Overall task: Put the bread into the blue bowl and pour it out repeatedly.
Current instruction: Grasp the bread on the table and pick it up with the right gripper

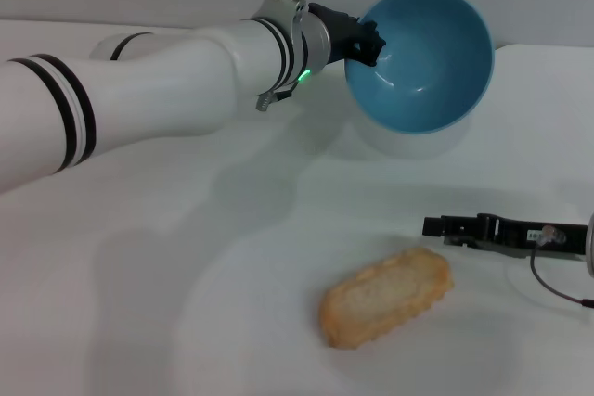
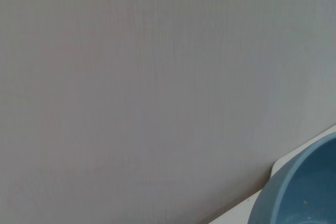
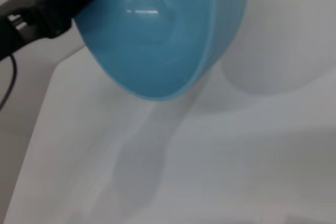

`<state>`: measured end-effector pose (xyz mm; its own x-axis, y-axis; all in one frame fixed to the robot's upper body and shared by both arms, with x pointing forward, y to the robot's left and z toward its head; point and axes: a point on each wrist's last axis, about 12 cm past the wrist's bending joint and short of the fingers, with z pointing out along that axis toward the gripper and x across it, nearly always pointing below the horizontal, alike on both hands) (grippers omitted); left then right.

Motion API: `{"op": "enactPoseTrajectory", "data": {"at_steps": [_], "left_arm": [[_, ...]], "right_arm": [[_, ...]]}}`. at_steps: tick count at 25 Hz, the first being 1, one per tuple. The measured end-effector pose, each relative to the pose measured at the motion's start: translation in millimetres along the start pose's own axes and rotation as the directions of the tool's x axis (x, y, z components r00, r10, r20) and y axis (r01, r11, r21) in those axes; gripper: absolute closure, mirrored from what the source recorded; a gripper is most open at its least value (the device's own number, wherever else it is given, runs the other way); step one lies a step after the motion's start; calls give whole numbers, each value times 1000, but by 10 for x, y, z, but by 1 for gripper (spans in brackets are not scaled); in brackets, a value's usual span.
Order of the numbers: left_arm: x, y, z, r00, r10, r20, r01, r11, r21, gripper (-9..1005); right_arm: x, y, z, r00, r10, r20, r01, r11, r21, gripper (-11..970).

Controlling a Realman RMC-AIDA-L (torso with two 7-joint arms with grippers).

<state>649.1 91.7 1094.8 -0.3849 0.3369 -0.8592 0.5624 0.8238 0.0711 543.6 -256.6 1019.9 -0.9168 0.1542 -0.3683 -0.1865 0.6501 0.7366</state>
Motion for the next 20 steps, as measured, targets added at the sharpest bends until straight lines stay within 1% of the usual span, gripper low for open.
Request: {"op": "enactPoseTrajectory", "data": {"at_steps": [6,11,16,20], "left_arm": [[6,-7,0,1000,19,-2,-19,1000,2,996],[41,4,-7,1000,15,-8,-15,1000,-1,997],[50,8,-9,1000,14,-10,-14,1000,-2,997],[61,15,-12,1000,10,-9,-10,1000,-5,997]], "right_arm": [[102,-5,59,999,25,-30,-25,1000,-5,390],[103,25,115,998,26,-50,-26,1000,-4,390],[108,44,198,995,36,-91,-33,999,31,391],[70,64,209,993,28,-116,-22,999,49,391]]}}
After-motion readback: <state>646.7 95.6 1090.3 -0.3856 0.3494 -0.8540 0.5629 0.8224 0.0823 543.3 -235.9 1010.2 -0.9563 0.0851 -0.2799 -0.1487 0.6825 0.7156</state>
